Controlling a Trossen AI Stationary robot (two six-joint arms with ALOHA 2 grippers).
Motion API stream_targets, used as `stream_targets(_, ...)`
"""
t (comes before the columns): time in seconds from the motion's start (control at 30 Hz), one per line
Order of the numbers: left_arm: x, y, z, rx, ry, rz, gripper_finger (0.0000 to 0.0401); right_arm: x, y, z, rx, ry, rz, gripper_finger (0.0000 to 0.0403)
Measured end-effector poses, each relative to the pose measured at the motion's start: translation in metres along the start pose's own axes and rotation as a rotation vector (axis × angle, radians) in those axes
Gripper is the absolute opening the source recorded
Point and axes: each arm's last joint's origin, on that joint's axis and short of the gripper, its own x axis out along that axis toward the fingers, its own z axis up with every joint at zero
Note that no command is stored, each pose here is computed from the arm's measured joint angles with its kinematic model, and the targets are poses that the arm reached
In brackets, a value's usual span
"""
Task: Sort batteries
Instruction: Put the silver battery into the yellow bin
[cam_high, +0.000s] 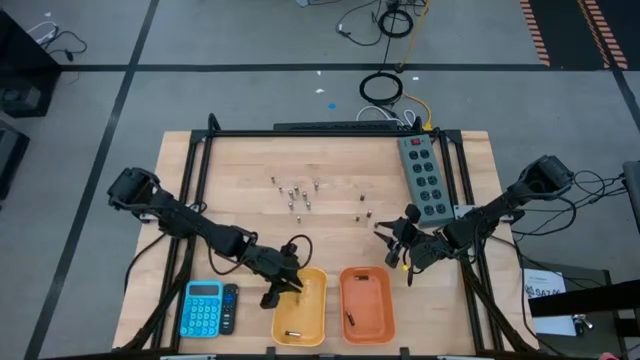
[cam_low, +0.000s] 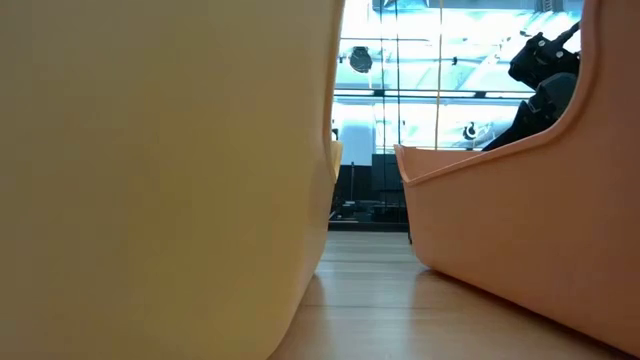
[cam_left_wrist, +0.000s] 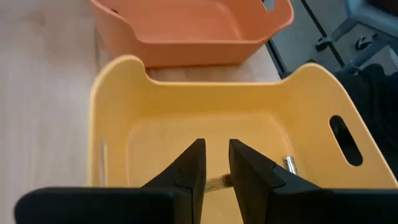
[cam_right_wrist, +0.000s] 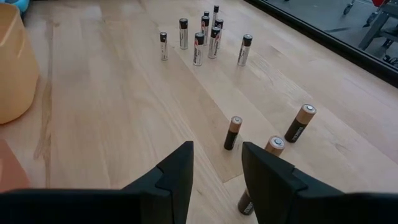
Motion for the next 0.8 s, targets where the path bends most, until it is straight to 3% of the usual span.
stream_targets(0.17,-0.009,-0.001,0.007,0.083,-0.057,0.072,0.008,0.0,0.0,0.0,0.0,0.0,0.0,0.0128)
stream_targets(0.4,-0.01,-0.003,0.012,0.057,-0.098,0.017,0.0081,0.0,0.0,0.0,-0.002,0.0,0.0,0.0128)
stream_targets(0.6,-0.014,0.008,0.022,-0.039,-0.078,0.172,0.0081,0.0,0.0,0.0,-0.005,0.0,0.0,0.0128)
stream_targets(0.8,-0.043,0.015,0.039,0.078,0.036,0.448,0.0081,0.0,0.0,0.0,-0.008,0.0,0.0,0.0128)
